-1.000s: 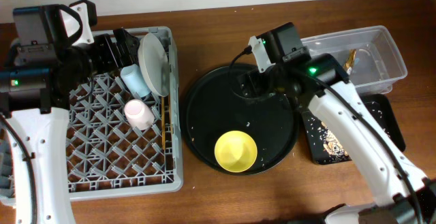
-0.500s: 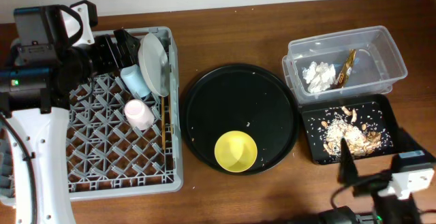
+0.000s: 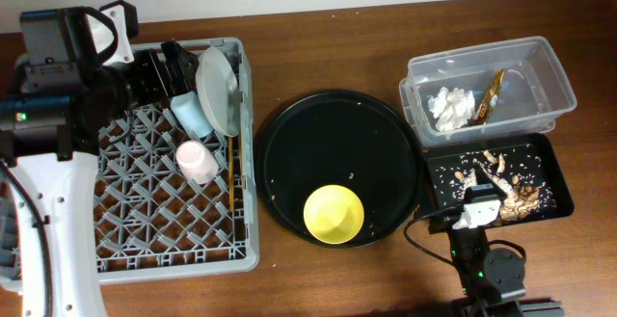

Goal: Sort waste into correct bins and load items into the dishwasher rack

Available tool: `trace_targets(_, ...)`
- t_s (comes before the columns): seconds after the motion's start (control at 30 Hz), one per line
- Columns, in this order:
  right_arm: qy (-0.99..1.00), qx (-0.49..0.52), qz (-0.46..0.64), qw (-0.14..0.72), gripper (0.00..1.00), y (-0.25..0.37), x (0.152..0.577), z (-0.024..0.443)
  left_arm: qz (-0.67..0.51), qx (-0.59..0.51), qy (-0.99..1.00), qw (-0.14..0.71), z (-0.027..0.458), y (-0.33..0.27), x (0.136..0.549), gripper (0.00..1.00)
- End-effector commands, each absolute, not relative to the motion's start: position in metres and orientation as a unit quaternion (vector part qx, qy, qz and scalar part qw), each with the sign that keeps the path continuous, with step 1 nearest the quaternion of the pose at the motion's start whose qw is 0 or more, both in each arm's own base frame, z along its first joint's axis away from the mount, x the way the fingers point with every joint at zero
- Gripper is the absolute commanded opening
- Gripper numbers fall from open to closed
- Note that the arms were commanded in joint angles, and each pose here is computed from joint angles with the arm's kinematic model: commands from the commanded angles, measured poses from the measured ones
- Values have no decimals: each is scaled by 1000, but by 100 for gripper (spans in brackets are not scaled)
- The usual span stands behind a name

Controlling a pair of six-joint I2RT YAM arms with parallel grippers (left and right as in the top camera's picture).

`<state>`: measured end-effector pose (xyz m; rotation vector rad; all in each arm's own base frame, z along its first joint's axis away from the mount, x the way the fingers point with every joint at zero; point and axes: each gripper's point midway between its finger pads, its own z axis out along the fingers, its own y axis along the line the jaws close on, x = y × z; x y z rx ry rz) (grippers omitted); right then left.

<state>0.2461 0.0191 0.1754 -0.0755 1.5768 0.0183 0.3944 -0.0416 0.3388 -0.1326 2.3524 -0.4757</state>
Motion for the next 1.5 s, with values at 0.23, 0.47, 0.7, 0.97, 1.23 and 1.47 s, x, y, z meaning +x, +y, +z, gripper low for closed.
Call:
trace_targets(0.23, 733, -44, 26, 678, 99, 25, 245, 155, -187, -49, 912, 360, 339, -43, 396, 99)
trace_targets(0.47, 733, -44, 26, 678, 99, 25, 245, 155, -187, -49, 912, 361, 339, -43, 396, 99)
trace_targets(0.7, 733, -44, 26, 678, 99, 25, 245, 155, -187, -43, 903, 385, 360, -44, 379, 99)
trace_targets(0.97, 733, -44, 26, 678, 99, 25, 245, 155, -131, -67, 906, 398, 290, -28, 238, 99)
trace_targets(1.23, 733, -44, 26, 678, 99, 25, 245, 155, -133, 1, 650, 748, 294, -28, 239, 99)
trace_targets(1.47, 733, -44, 26, 678, 99, 25, 245, 155, -98, -36, 610, 786, 240, -8, 240, 99)
